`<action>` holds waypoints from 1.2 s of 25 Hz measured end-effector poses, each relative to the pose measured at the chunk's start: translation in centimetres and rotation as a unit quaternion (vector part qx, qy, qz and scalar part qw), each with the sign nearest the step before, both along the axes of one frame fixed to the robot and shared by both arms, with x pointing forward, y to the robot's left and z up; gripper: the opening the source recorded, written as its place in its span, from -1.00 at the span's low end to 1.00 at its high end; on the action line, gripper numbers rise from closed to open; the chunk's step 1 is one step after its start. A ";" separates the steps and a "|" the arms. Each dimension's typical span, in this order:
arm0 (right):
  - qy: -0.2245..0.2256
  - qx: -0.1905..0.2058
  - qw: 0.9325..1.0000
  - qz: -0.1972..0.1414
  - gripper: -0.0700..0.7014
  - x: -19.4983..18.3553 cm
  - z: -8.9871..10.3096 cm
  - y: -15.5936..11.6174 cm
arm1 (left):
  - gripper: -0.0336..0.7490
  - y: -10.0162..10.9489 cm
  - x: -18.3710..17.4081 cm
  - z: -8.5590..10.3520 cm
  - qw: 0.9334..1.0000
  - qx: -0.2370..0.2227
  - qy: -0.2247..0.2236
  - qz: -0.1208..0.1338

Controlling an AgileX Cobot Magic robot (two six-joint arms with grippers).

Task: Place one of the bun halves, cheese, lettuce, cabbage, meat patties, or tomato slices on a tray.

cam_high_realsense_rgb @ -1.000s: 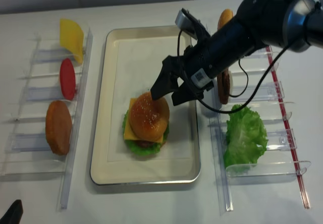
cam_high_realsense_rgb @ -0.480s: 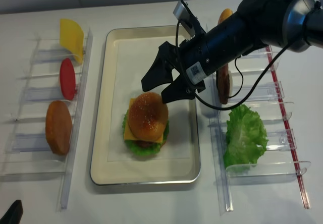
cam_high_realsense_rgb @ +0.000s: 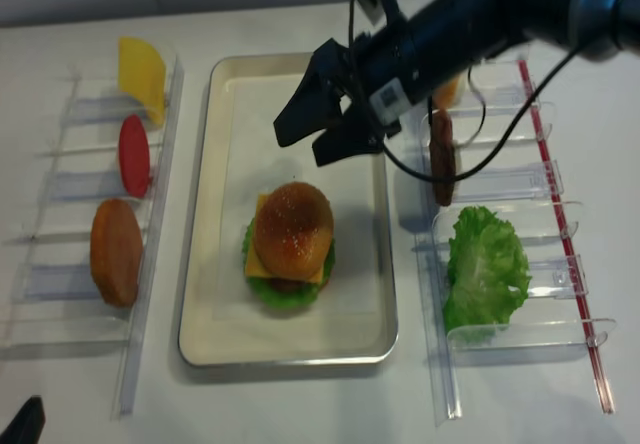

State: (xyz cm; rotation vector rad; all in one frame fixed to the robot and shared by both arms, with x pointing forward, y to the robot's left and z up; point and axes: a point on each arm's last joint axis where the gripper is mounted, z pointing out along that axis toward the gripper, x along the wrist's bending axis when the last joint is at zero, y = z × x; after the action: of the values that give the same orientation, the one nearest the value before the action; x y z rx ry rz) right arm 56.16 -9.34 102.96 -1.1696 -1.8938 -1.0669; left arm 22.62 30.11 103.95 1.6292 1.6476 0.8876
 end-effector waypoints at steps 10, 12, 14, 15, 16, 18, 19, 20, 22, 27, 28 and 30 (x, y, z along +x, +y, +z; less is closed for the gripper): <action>-0.150 -0.137 0.979 0.032 0.61 2.8 4.6 -2.3 | 0.23 0.0 0.0 0.0 1.000 0.000 0.000 0.000; -0.196 -0.192 0.961 0.033 0.58 3.6 5.8 -3.3 | 0.23 0.0 0.0 0.0 1.000 0.000 0.000 0.000; -0.224 -0.248 0.942 0.022 0.57 4.3 6.8 -4.3 | 0.23 0.0 0.0 0.0 1.000 0.000 0.000 0.000; -0.237 -0.281 0.930 0.015 0.57 4.6 7.4 -4.8 | 0.23 0.0 0.0 0.0 1.000 0.000 0.000 0.000; -0.242 -0.313 0.919 0.003 0.57 4.9 7.7 -5.3 | 0.23 0.0 0.0 0.0 1.000 0.000 0.000 0.000; -0.249 -0.367 0.896 -0.029 0.57 5.4 8.5 -6.3 | 0.23 0.0 0.0 0.0 1.000 0.000 0.000 0.000; -0.249 -0.394 0.883 -0.052 0.57 5.6 8.9 -6.9 | 0.23 0.0 0.0 0.0 1.000 0.000 0.000 0.000; -0.243 -0.417 0.873 -0.077 0.57 5.8 9.1 -7.5 | 0.23 0.0 0.0 0.0 1.000 0.000 0.000 0.000; -0.232 -0.447 0.856 -0.118 0.57 6.1 9.3 -8.2 | 0.23 0.0 0.0 0.0 1.000 0.000 0.000 0.000; -0.208 -0.467 0.843 -0.170 0.53 6.3 9.4 -8.8 | 0.23 0.0 0.0 0.0 1.000 0.000 0.000 0.000; -0.206 -0.467 0.843 -0.171 0.51 6.3 9.4 -8.8 | 0.23 0.0 0.0 0.0 1.000 0.000 0.000 0.000; -0.204 -0.466 0.843 -0.175 0.48 6.3 9.4 -8.8 | 0.23 0.0 0.0 0.0 1.000 0.000 0.000 0.000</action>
State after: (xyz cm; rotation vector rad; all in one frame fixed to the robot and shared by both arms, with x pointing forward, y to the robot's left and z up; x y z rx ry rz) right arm 62.42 -18.13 112.32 -1.9974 -2.7473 -0.5419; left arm 22.62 30.11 103.95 1.6292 1.6476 0.8876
